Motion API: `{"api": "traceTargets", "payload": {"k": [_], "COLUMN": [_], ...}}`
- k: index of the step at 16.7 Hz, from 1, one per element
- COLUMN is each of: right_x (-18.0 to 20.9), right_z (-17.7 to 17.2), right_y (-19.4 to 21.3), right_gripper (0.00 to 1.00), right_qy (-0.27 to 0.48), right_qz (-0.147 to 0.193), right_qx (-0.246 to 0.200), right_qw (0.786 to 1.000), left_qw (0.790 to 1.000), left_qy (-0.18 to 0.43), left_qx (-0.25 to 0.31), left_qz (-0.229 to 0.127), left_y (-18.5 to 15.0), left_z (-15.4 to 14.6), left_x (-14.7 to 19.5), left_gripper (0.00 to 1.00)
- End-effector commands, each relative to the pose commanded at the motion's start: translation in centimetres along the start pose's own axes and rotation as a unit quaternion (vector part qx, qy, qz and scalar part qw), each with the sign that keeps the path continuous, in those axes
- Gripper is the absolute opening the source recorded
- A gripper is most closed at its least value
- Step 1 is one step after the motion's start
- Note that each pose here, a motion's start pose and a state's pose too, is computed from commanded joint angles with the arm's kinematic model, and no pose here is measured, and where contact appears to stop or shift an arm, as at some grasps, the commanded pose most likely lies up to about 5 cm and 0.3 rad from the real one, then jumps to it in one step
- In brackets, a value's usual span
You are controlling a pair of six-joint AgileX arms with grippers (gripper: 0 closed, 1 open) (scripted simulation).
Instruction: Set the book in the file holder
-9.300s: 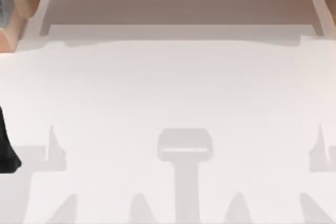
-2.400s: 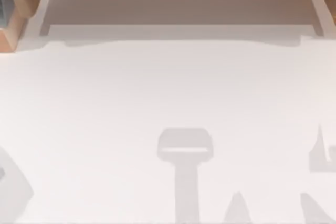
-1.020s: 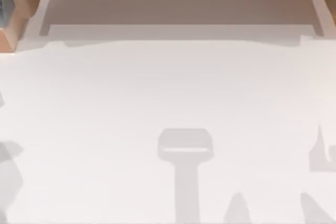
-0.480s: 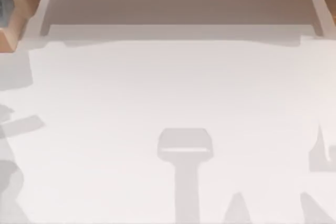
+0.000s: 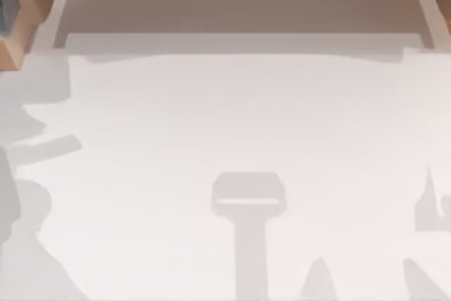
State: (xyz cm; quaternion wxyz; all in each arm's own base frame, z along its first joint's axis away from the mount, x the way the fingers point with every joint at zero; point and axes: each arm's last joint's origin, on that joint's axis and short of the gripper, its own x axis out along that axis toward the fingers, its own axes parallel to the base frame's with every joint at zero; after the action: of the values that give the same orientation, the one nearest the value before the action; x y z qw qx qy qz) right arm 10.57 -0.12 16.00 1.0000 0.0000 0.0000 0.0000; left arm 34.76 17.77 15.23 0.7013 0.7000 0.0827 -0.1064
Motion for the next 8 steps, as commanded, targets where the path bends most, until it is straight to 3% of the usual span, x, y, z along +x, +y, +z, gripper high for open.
{"api": "traceTargets", "payload": {"k": [8], "right_x": [0.0], "right_z": [0.0], "right_y": [0.0], "right_gripper": [1.0], "right_qy": [0.0], "right_qz": [0.0], "right_qx": [0.0], "right_qw": [1.0], "left_qw": [1.0], "left_qy": [0.002], "left_qx": [0.0], "left_qz": [0.0], "left_y": [-0.02], "left_z": [-0.08], "left_x": [-0.03], "left_gripper": [0.0]}}
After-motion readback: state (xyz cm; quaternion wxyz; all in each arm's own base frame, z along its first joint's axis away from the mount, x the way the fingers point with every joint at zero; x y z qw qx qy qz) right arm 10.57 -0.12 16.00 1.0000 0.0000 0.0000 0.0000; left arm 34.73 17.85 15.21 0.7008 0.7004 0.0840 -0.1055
